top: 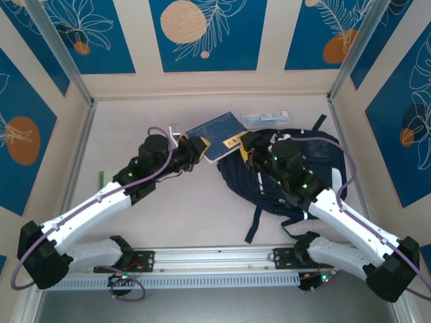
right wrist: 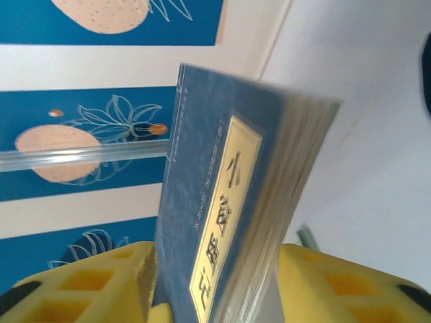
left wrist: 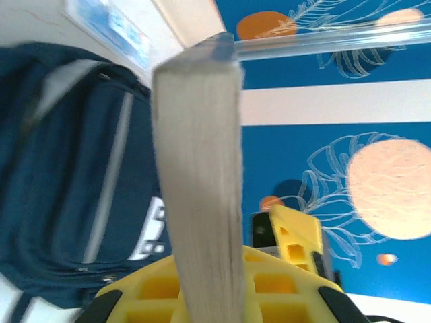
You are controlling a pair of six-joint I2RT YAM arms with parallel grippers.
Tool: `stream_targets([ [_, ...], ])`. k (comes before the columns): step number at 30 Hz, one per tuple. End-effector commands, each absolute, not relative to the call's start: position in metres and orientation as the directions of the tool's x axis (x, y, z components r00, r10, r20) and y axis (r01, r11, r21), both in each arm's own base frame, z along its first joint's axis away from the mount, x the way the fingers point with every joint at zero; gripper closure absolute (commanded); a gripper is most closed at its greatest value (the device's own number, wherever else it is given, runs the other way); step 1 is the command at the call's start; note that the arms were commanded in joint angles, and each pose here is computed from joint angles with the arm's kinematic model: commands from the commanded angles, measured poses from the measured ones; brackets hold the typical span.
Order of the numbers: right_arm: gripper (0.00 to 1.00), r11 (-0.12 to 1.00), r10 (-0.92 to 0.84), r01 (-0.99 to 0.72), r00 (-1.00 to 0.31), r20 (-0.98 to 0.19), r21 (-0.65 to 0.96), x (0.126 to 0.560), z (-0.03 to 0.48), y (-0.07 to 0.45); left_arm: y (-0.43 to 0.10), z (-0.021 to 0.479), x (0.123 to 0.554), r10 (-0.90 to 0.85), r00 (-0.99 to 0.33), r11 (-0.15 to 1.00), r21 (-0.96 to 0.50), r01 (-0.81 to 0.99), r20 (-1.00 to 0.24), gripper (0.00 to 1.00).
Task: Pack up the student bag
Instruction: Pass the book, then open the student bag at the middle-right of the table.
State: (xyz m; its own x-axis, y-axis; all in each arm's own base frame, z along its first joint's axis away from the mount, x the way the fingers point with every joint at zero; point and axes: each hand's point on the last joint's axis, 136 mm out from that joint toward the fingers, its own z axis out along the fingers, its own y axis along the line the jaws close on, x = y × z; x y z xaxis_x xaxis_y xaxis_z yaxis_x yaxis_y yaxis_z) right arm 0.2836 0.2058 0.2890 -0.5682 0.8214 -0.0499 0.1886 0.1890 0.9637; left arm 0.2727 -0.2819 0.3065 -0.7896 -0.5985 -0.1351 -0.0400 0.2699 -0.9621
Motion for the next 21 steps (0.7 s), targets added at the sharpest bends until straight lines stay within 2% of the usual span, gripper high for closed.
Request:
stream_targets([
  [1, 0.43, 0.340, 0.805, 0.199, -0.568, -0.175, 0.919, 0.264, 0.268, 0.177, -0.244, 0.320, 0.269, -0.611, -0.733, 0.434, -0.901, 0.007, -0.300, 1.00],
  [3, 0.43, 0.423, 0.778, 0.236, -0.589, -0.218, 0.875, 0.251, 0.248, 0.160, -0.224, 0.309, 0.263, -0.568, -0.730, 0.565, -0.825, -0.009, -0.381, 1.00],
  [5, 0.45, 0.547, 0.688, 0.206, -0.663, -0.295, 0.811, 0.240, 0.236, 0.155, -0.206, 0.296, 0.255, -0.493, -0.748, 0.696, -0.718, -0.031, -0.445, 1.00],
  [8, 0.45, 0.658, 0.553, 0.102, -0.738, -0.387, 0.746, 0.228, 0.225, 0.157, -0.186, 0.270, 0.242, -0.385, -0.801, 0.822, -0.565, -0.072, -0.458, 1.00],
  [10, 0.48, 0.698, 0.501, 0.069, -0.759, -0.417, 0.712, 0.223, 0.219, 0.156, -0.188, 0.265, 0.238, -0.354, -0.820, 0.825, -0.563, -0.048, -0.450, 1.00],
  [12, 0.45, 0.742, 0.458, 0.081, -0.786, -0.415, 0.665, 0.223, 0.213, 0.153, -0.194, 0.266, 0.238, -0.346, -0.821, 0.807, -0.590, -0.014, -0.454, 1.00],
  [15, 0.38, 0.813, 0.387, 0.158, -0.866, -0.317, 0.561, 0.227, 0.200, 0.152, -0.197, 0.266, 0.241, -0.336, -0.822, 0.810, -0.586, -0.004, -0.460, 1.00],
  [18, 0.29, 0.915, 0.295, 0.184, -0.911, -0.286, 0.358, 0.236, 0.180, 0.145, -0.200, 0.262, 0.245, -0.314, -0.832, 0.820, -0.572, 0.006, -0.458, 1.00],
  [21, 0.22, 0.966, 0.239, 0.202, -0.935, -0.262, 0.163, 0.251, 0.167, 0.135, -0.202, 0.255, 0.245, -0.317, -0.846, 0.809, -0.588, -0.004, -0.430, 1.00],
])
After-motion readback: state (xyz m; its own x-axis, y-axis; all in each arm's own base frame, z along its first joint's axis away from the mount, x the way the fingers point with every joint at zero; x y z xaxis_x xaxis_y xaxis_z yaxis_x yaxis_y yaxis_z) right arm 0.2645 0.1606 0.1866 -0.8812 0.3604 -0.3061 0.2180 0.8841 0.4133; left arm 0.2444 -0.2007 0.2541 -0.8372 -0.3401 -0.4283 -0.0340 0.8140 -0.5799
